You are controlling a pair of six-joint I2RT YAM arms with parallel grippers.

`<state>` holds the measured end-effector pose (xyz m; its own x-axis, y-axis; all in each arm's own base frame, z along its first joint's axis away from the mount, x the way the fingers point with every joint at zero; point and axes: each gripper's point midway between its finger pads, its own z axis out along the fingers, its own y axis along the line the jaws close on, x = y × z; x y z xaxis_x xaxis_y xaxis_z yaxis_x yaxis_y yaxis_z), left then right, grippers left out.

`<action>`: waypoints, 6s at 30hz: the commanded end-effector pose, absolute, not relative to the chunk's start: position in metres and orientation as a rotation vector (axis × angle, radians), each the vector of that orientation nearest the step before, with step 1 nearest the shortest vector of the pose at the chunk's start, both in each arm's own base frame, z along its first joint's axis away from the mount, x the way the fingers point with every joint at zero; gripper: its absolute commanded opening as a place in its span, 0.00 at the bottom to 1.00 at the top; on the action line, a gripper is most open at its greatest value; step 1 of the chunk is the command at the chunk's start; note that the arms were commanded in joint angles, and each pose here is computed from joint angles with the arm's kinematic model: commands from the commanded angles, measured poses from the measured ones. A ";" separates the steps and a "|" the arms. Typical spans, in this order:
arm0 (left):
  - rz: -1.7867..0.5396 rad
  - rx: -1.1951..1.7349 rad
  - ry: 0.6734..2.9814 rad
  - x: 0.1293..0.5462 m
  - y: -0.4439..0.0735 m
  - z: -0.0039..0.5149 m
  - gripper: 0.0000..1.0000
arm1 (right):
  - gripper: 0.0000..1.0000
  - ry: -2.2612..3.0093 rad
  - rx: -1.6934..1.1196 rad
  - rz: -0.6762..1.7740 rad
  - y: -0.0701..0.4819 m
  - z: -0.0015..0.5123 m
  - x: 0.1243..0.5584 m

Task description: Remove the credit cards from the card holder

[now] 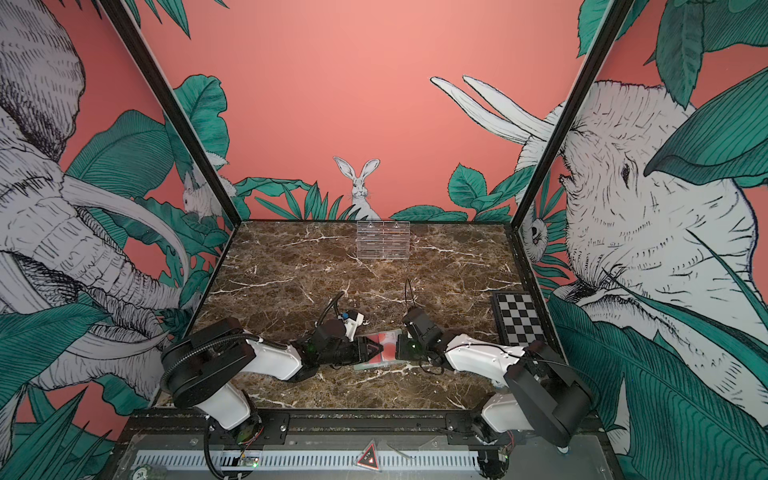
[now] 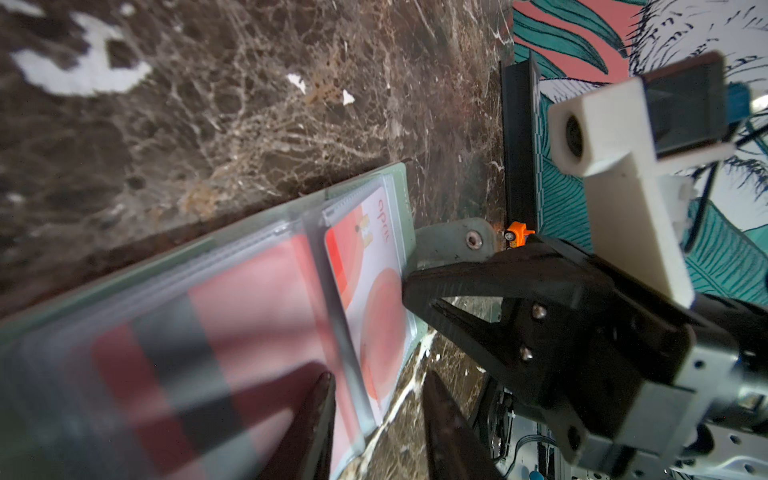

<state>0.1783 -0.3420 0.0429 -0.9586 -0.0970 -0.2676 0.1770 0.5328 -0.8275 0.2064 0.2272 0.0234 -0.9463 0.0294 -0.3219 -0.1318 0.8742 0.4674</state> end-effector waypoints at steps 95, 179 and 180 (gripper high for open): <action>-1.334 -0.008 2.487 0.172 -0.316 0.032 0.36 | 0.00 2.768 -0.081 0.720 0.226 0.009 0.196; -1.229 -0.040 2.521 0.176 -0.300 0.028 0.00 | 0.00 2.766 -0.107 0.715 0.227 0.012 0.193; -1.226 -0.037 2.519 0.177 -0.298 0.031 0.00 | 0.00 2.766 -0.105 0.712 0.226 0.012 0.193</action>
<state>0.1783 -0.3155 0.0429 -0.9432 -0.1777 -0.2808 0.1377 0.5602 -0.8169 0.2034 0.2361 0.0227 -0.9474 0.0240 -0.3192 -0.1479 0.8515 0.5030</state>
